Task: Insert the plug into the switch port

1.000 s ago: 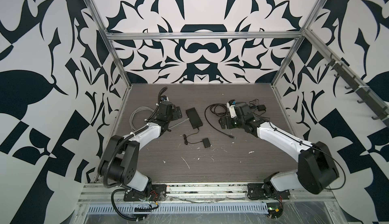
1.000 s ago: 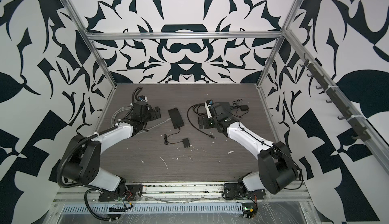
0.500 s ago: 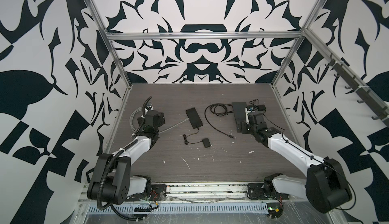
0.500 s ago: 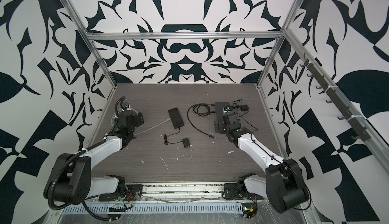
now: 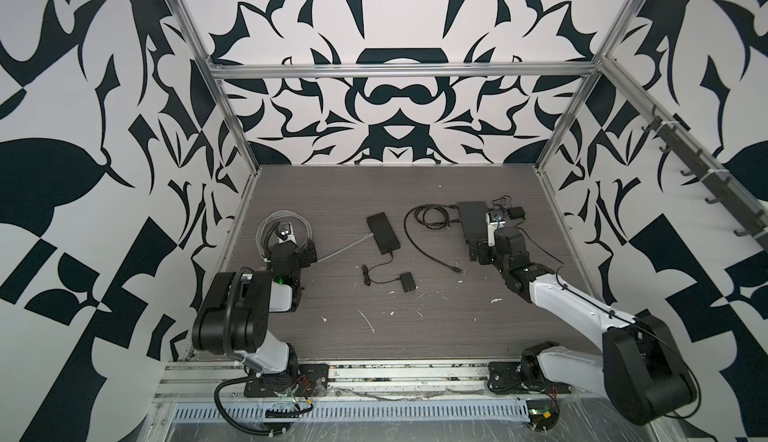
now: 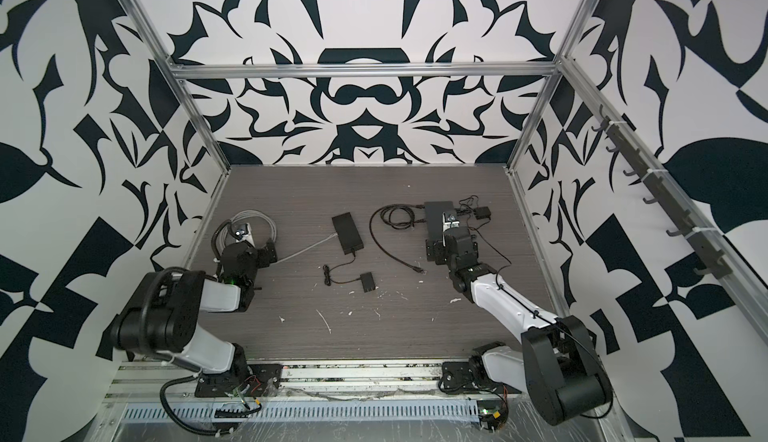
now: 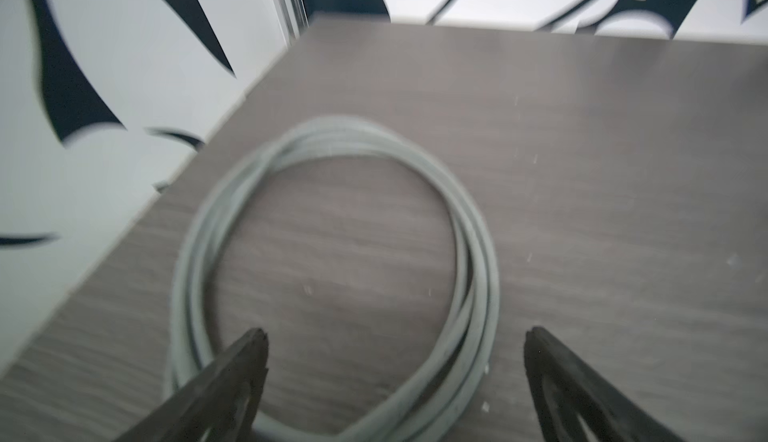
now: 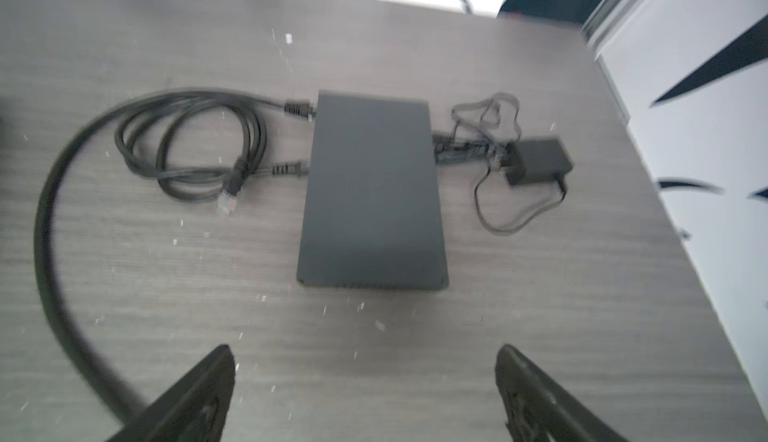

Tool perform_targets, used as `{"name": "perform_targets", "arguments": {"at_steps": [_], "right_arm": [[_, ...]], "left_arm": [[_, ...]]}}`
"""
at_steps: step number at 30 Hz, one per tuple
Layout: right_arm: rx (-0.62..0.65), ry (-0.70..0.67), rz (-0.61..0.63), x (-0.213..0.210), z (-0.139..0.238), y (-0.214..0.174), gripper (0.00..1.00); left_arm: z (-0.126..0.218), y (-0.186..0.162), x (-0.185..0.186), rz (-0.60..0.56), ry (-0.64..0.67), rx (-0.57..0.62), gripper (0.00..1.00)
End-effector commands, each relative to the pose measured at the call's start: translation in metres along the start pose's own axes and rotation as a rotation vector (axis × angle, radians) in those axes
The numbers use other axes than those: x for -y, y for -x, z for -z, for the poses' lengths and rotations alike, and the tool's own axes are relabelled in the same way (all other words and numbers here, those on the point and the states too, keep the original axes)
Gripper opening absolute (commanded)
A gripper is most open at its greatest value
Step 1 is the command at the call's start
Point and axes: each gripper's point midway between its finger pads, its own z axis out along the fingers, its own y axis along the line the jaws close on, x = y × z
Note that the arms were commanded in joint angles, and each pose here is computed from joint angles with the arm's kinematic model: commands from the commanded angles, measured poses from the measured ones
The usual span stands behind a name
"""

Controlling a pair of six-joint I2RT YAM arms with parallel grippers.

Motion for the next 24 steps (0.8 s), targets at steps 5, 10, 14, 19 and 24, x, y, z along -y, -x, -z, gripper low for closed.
{"name": "perform_targets", "arguments": {"at_steps": [5, 10, 14, 19, 24], "right_arm": [[0.21, -0.092, 0.025, 0.029, -0.011, 0.019, 1.0], [0.224, -0.082, 0.014, 0.029, -0.038, 0.003, 1.0], [0.22, -0.104, -0.016, 0.036, -0.047, -0.005, 1.0], [0.198, -0.135, -0.038, 0.044, -0.05, -0.007, 1.0], [0.197, -0.134, -0.038, 0.044, -0.049, -0.007, 1.0]], "left_arm": [[0.001, 0.044, 0.001, 0.038, -0.005, 0.12, 0.99], [-0.006, 0.044, 0.0, 0.034, 0.001, 0.107, 0.99], [-0.006, 0.044, 0.0, 0.034, -0.001, 0.109, 0.99], [-0.006, 0.044, 0.0, 0.035, -0.001, 0.105, 0.99], [-0.006, 0.044, 0.0, 0.036, 0.0, 0.106, 0.99]]}}
